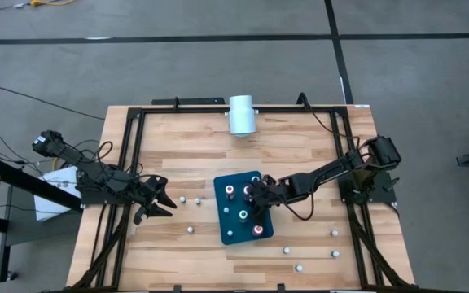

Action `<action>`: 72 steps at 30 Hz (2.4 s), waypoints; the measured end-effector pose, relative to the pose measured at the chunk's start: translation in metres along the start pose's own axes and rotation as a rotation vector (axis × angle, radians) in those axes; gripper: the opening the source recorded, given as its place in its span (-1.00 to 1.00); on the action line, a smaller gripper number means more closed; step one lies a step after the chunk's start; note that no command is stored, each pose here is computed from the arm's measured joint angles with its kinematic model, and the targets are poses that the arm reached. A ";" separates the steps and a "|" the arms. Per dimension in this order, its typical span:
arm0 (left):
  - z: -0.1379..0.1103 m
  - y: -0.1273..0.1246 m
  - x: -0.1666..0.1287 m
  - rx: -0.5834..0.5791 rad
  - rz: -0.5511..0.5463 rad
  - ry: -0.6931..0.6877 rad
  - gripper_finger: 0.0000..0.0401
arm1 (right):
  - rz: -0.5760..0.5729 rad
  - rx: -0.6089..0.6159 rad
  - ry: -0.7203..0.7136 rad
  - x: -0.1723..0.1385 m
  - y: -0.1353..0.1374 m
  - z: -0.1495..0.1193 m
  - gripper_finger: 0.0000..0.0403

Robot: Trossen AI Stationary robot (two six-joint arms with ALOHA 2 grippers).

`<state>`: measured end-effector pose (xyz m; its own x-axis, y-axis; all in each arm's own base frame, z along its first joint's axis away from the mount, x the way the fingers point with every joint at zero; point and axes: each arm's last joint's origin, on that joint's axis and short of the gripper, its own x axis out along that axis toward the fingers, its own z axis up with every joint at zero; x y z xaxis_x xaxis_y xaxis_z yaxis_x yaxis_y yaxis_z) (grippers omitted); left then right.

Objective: Pick & Place food coloring
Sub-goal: Put the small orange food coloring bottle into the blue bin

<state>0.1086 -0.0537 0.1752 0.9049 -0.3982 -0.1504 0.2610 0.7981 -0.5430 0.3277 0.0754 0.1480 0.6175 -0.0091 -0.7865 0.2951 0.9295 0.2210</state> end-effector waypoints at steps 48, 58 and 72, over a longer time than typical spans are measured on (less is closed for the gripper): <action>-0.002 0.002 0.000 0.003 0.016 0.022 -0.18 | -0.003 -0.002 0.010 0.001 -0.001 -0.001 -0.64; -0.002 0.001 0.000 0.003 0.015 0.022 -0.18 | -0.005 -0.002 0.013 0.000 0.000 -0.001 -0.54; -0.002 0.001 0.000 0.001 0.015 0.022 -0.18 | 0.013 -0.005 0.024 0.000 0.000 -0.002 -0.54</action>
<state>0.1082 -0.0536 0.1727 0.9013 -0.3957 -0.1764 0.2476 0.8045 -0.5399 0.3268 0.0759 0.1468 0.6034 0.0124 -0.7973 0.2835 0.9312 0.2291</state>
